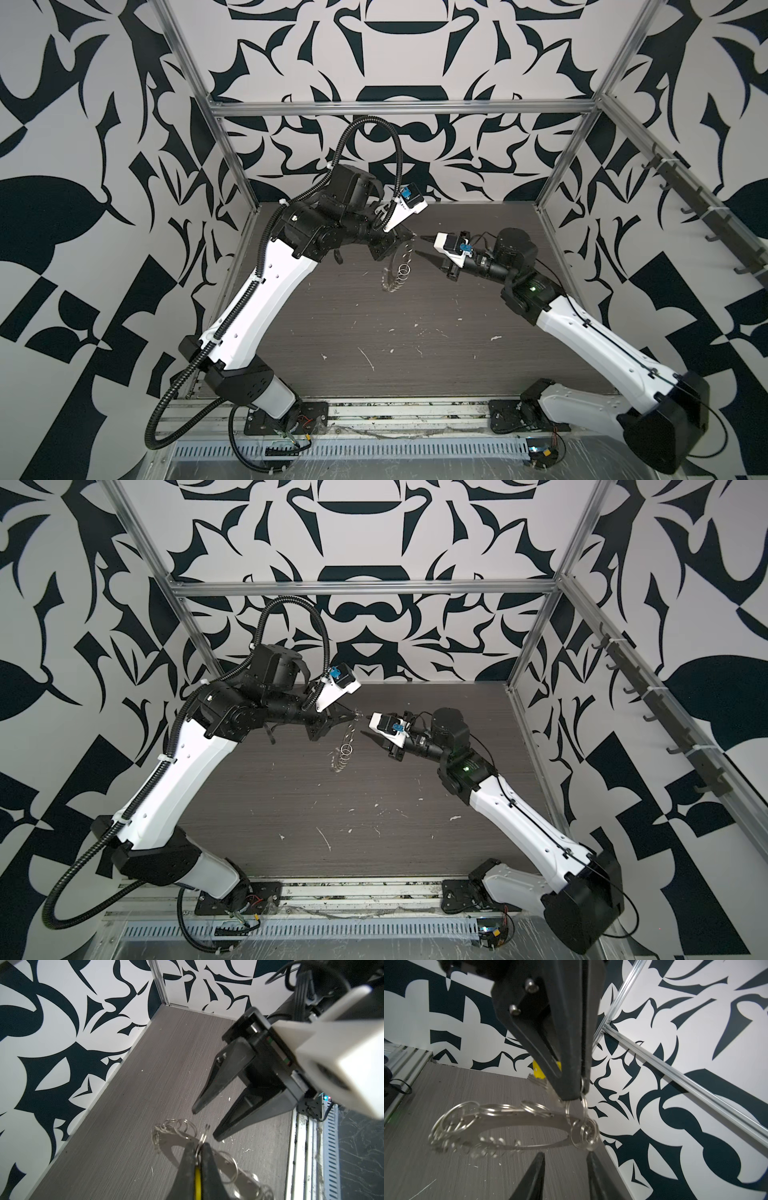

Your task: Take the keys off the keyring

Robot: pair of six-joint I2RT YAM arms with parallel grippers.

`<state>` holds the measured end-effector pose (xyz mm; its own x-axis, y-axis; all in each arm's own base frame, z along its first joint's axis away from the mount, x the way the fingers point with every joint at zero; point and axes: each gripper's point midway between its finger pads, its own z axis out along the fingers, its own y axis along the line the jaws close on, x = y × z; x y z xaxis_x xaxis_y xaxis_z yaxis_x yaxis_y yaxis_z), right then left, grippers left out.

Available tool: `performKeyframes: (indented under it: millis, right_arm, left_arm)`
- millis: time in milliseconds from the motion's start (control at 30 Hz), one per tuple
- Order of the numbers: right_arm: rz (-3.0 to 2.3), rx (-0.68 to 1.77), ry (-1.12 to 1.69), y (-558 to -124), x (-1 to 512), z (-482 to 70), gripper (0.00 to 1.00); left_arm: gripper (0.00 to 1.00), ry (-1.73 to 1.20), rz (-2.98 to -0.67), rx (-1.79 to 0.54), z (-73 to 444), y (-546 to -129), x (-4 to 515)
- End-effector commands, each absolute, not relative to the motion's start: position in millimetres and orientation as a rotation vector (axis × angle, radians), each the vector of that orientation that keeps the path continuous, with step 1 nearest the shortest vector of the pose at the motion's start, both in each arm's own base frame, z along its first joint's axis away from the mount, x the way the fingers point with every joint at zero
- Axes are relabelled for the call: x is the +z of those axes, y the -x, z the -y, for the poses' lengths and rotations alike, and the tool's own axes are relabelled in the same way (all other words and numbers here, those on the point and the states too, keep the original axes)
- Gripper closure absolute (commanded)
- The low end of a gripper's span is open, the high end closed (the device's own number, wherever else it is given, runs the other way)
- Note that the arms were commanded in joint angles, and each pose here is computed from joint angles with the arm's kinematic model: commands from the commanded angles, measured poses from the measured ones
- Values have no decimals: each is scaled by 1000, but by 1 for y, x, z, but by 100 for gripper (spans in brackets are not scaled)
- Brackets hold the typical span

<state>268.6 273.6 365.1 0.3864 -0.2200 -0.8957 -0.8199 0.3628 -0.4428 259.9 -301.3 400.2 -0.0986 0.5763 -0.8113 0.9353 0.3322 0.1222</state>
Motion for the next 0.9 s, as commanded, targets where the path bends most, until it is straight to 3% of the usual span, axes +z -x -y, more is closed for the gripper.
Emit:
performKeyframes:
  millis: [0,300,533,867]
  right_arm:
    - [-1123,541,1100,-256,396,-261,61]
    - [-1119,758,1265,-218,406,-267,63]
    - [-1108,857,1329,-216,410,-278,68]
    - [-1145,874,1351,-226,408,-276,67]
  left_arm:
    - [100,-1395,-1809,-515,296,-254,394]
    - [100,-1458,-1767,-535,302,-240,388]
    - [100,-1483,-1716,-582,306,-231,391]
    - [100,-1540,-1634,-620,306,-214,392]
